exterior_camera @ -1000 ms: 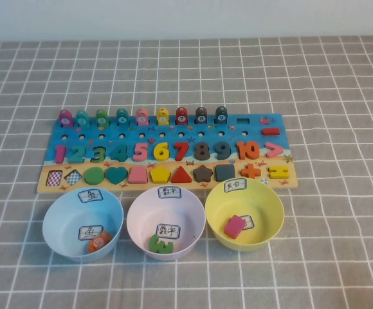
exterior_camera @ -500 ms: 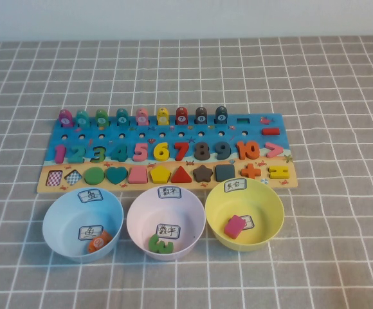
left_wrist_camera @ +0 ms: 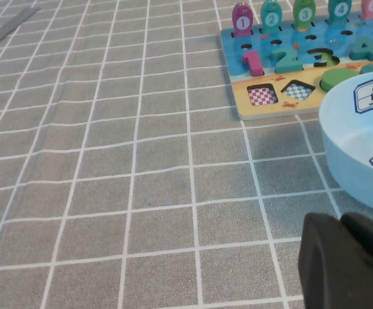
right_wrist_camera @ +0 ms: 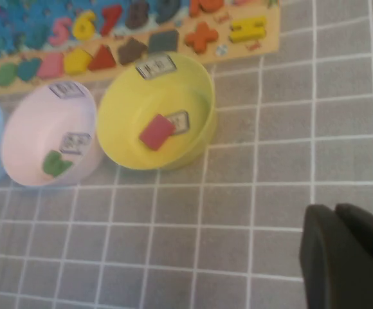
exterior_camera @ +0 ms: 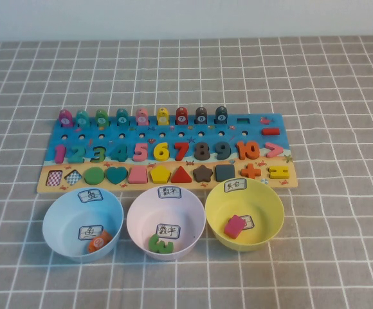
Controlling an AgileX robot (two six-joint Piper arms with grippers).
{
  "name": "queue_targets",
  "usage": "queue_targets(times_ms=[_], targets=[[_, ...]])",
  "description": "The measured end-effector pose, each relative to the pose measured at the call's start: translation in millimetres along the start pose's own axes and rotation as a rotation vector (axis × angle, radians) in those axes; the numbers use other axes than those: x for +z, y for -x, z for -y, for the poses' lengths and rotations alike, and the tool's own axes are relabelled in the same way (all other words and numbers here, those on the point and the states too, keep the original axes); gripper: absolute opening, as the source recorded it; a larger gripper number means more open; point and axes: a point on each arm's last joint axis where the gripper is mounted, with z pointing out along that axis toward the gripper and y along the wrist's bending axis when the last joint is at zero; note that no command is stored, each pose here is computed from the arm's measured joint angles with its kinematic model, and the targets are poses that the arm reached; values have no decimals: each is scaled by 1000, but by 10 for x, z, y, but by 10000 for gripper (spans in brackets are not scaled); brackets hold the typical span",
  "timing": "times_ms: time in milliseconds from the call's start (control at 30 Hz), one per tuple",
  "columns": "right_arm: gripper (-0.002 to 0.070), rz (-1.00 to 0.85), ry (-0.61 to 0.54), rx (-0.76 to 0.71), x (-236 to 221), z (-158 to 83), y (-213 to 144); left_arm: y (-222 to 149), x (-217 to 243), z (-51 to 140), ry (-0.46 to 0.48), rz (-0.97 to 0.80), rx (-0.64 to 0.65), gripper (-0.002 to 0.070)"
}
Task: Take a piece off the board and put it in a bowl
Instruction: Pick up the "number 10"
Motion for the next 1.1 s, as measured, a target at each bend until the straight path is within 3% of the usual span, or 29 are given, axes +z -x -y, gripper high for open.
queue_targets(times_ms=[167, 433, 900, 1100], targets=[[-17, -175, -83, -37, 139, -6, 393, 0, 0, 0, 0, 0, 0, -1], [-17, -349, -107, -58, 652, -29, 917, 0, 0, 0, 0, 0, 0, -1], [-17, -525, -125, -275, 1830, -888, 1228, 0, 0, 0, 0, 0, 0, 0], [3, -585, -136, -255, 2282, -1045, 1353, 0, 0, 0, 0, 0, 0, 0]])
